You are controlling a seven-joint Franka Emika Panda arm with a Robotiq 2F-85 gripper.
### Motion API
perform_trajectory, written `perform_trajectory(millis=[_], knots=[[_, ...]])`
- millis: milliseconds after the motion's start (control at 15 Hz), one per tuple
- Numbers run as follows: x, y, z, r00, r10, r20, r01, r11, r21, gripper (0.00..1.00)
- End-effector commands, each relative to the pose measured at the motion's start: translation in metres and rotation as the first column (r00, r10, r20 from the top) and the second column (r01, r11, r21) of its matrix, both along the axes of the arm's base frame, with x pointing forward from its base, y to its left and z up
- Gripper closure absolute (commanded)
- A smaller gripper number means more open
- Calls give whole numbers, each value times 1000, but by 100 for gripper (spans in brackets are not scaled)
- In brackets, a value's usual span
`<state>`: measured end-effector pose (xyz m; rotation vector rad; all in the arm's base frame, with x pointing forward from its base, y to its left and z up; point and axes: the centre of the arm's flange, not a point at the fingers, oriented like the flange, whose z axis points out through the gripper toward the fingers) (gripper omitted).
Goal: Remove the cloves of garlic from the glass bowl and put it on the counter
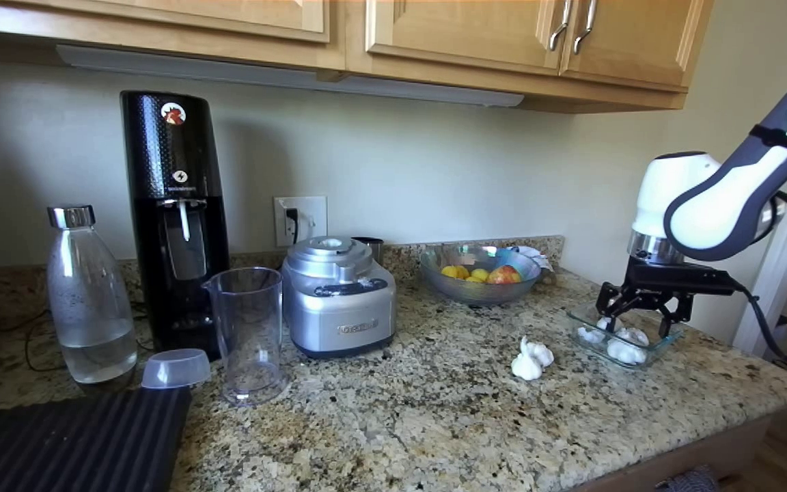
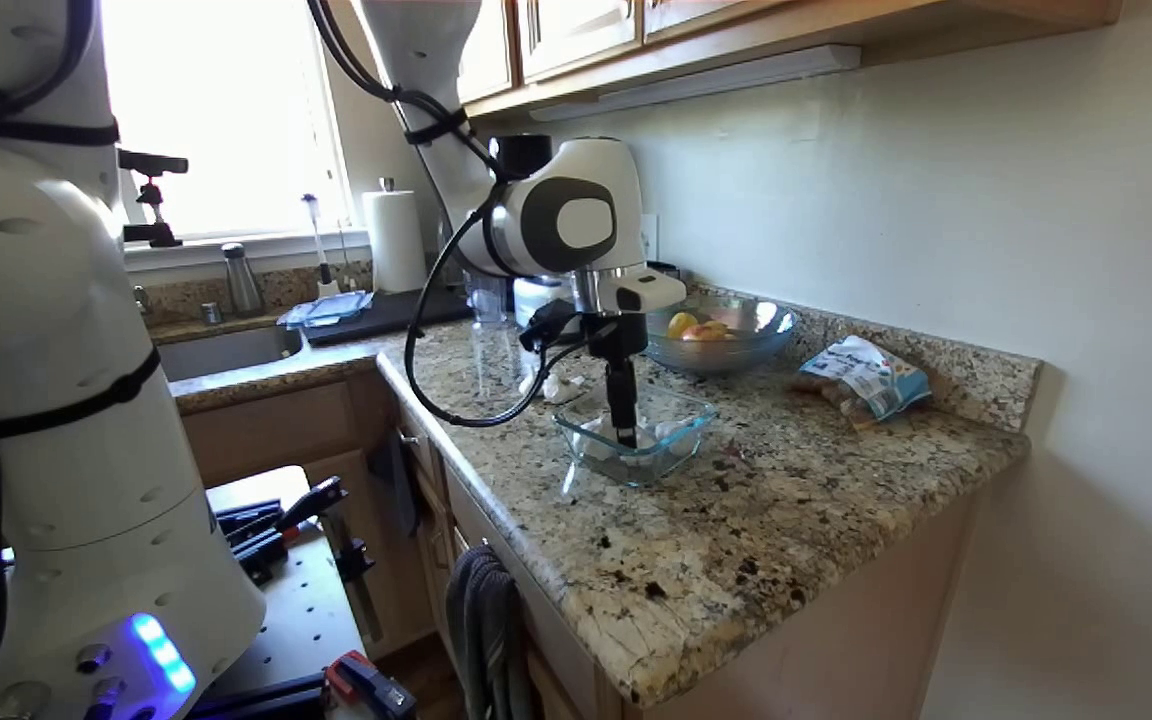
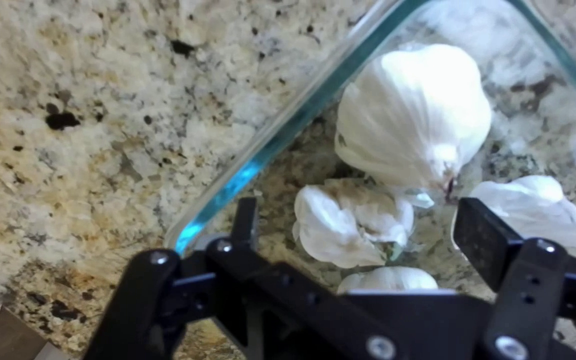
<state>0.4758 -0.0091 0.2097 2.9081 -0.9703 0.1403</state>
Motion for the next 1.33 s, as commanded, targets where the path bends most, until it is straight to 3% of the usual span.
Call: perform_trajectory(millis=[0, 67, 200, 333, 467, 733, 800, 867, 933, 1267], knots=[[-6, -3, -1, 1000, 23, 18, -24, 1000, 17, 5], [-7, -5, -1, 999, 28, 21, -28, 999, 15, 23], [-7, -9, -4, 999, 35, 23, -35, 999, 12, 23], [-5, -11, -10, 999, 46, 17, -46, 999, 13, 32], [-4, -13, -15, 998, 65, 21, -66, 998, 13, 29], [2, -15, -26, 995, 96, 28, -97, 995, 16, 12], [3, -16, -27, 994, 101, 30, -102, 995, 17, 16], [4, -17, -28, 994, 106, 34, -106, 994, 20, 31], [6, -17, -26, 993, 107, 41, -108, 994, 23, 40], [7, -18, -19, 993, 107, 53, -108, 994, 28, 72]])
